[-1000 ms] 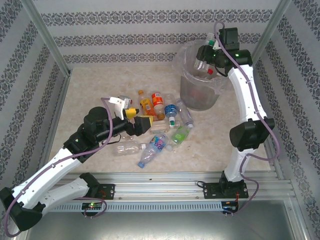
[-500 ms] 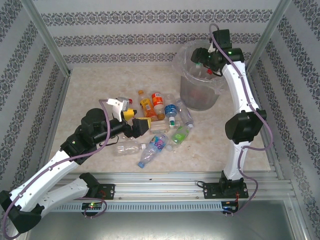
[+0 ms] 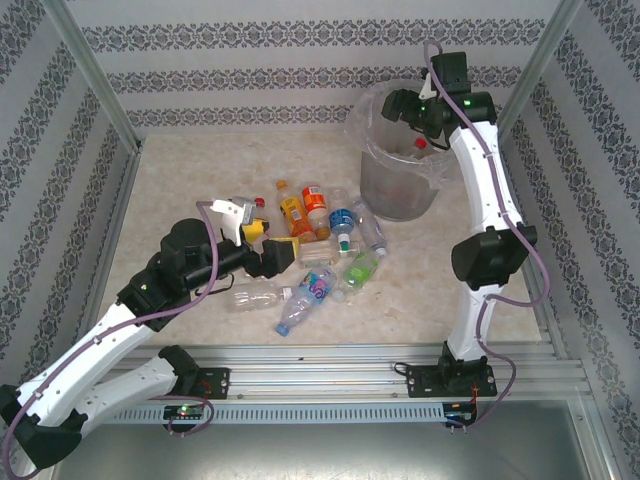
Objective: Put the plastic bottles in the bin
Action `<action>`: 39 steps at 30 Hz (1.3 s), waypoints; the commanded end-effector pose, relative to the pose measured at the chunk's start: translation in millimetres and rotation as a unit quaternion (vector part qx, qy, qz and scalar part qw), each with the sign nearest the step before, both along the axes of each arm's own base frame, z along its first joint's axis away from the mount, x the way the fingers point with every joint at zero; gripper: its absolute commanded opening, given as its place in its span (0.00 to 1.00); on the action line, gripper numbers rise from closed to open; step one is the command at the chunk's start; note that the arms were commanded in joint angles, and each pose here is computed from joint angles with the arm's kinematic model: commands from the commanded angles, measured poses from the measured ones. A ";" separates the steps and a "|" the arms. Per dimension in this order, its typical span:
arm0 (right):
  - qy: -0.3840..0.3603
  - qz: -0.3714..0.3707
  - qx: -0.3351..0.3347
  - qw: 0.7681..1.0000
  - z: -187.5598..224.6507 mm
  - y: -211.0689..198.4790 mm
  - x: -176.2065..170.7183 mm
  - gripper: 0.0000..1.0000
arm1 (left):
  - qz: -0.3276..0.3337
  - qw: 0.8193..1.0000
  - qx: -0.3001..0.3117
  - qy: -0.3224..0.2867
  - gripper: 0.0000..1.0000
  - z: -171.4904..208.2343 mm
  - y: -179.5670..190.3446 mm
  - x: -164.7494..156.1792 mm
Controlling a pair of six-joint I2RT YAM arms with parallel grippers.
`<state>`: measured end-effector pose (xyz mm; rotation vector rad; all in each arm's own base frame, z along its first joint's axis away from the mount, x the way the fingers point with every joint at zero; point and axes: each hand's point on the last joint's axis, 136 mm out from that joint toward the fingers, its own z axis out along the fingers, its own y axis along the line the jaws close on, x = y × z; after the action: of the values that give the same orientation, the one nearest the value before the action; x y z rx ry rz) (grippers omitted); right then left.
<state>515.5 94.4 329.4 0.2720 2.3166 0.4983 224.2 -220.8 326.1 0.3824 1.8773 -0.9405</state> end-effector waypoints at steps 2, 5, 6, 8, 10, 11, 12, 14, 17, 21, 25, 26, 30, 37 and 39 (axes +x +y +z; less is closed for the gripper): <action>-0.046 0.041 -0.004 0.998 40.5 6.6 -35.4 0.82 | -0.008 1.000 0.018 -0.015 1.00 5.1 2.7 -7.9; -0.060 0.055 -0.006 0.997 49.6 6.7 -55.2 0.82 | -0.016 0.999 0.036 -0.011 1.00 0.3 3.2 -10.7; -0.063 0.059 -0.006 0.996 52.4 7.0 -62.0 0.82 | -0.017 0.999 0.043 -0.008 1.00 -2.1 3.7 -11.4; -0.068 0.072 -0.004 0.995 56.3 9.5 -78.5 0.82 | -0.024 0.998 0.059 -0.004 1.00 -5.8 4.8 -14.2; -0.079 0.083 -0.001 0.993 62.4 12.4 -97.4 0.82 | -0.024 0.996 0.082 0.004 1.00 -12.8 8.0 -15.4; -0.083 0.090 0.001 0.993 63.3 14.8 -107.5 0.83 | -0.024 0.995 0.096 0.009 1.00 -16.8 10.1 -16.0; -0.085 0.096 0.002 0.992 63.3 16.9 -116.7 0.84 | -0.026 0.994 0.109 0.014 1.00 -21.1 11.9 -17.4; -0.086 0.112 0.006 0.990 61.5 23.7 -137.9 0.85 | -0.032 0.989 0.139 0.028 1.00 -30.5 15.3 -20.6; -0.084 0.145 0.015 0.986 55.5 37.9 -169.4 0.86 | -0.042 0.982 0.175 0.052 1.00 -44.9 19.0 -24.8; -0.080 0.192 0.038 0.977 44.6 56.6 -210.9 0.88 | -0.054 0.971 0.218 0.082 1.00 -61.5 22.8 -28.7; -0.070 0.240 0.082 0.965 35.0 70.8 -252.3 0.94 | -0.058 0.953 0.273 0.121 1.00 -79.9 31.8 -31.7; -0.065 0.250 0.092 0.962 31.6 73.1 -262.3 0.96 | -0.056 0.947 0.287 0.131 1.00 -84.8 35.4 -32.3; -0.046 0.276 0.124 0.952 19.1 77.9 -291.8 0.98 | -0.041 0.926 0.335 0.168 0.99 -104.1 48.4 -32.6; -0.015 0.281 0.137 0.950 -8.8 75.5 -317.0 0.98 | -0.022 0.882 0.396 0.256 0.95 -145.2 61.6 -35.0; -0.014 0.281 0.144 0.949 -11.4 76.2 -319.4 0.98 | -0.009 0.868 0.419 0.268 0.96 -154.1 65.9 -29.6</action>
<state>205.0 164.7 320.0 -0.2589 2.2723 1.0543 200.0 -169.9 182.4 0.7055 2.6767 -0.3047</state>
